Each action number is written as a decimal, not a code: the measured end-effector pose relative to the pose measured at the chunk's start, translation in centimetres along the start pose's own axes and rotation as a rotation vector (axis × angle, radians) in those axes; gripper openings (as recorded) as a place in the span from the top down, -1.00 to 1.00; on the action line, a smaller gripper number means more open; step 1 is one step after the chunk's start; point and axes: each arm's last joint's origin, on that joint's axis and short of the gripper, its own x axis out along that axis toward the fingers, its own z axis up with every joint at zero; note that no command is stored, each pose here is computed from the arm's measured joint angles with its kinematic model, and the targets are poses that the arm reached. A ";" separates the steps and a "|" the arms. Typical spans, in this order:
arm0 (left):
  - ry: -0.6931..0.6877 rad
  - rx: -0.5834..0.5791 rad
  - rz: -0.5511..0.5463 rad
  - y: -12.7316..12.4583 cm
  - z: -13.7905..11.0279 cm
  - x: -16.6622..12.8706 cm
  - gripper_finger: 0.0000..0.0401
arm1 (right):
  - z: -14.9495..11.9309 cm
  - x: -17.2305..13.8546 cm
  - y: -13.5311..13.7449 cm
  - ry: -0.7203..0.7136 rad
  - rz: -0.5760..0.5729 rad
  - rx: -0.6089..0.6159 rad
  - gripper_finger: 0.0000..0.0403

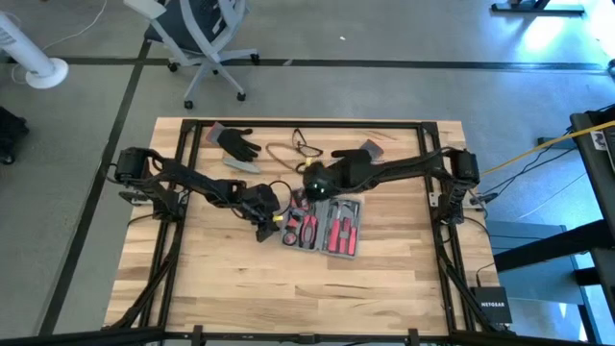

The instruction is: Prefit tool cases

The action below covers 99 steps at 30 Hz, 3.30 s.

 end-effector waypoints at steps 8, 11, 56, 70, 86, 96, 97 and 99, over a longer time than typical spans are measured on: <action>-0.113 0.172 0.187 -0.1 0.8 -3.7 1.00 | -5.5 -0.5 3.7 0.069 0.084 0.040 1.00; -0.136 0.295 0.196 -1.1 0.7 -5.0 1.00 | -7.3 0.6 3.8 0.108 0.048 0.112 1.00; -0.366 0.096 0.116 -6.4 -1.5 2.0 1.00 | -6.4 5.2 1.9 0.151 0.006 0.146 1.00; -0.341 0.123 0.112 -6.9 -2.1 2.1 1.00 | -6.1 6.2 1.6 0.036 -0.033 0.169 1.00; -0.323 0.128 0.108 -6.9 -2.3 2.1 1.00 | -5.0 5.4 2.9 -0.041 0.105 0.195 1.00; -0.314 0.117 0.112 -6.9 -2.4 2.2 1.00 | -5.5 6.3 2.6 0.000 0.097 0.212 1.00; -0.315 0.116 0.112 -6.8 -2.4 2.2 1.00 | -5.5 6.3 2.6 0.011 0.100 0.211 1.00; -0.317 0.113 0.114 -6.8 -2.3 2.1 1.00 | -5.7 6.5 2.6 0.030 0.096 0.204 1.00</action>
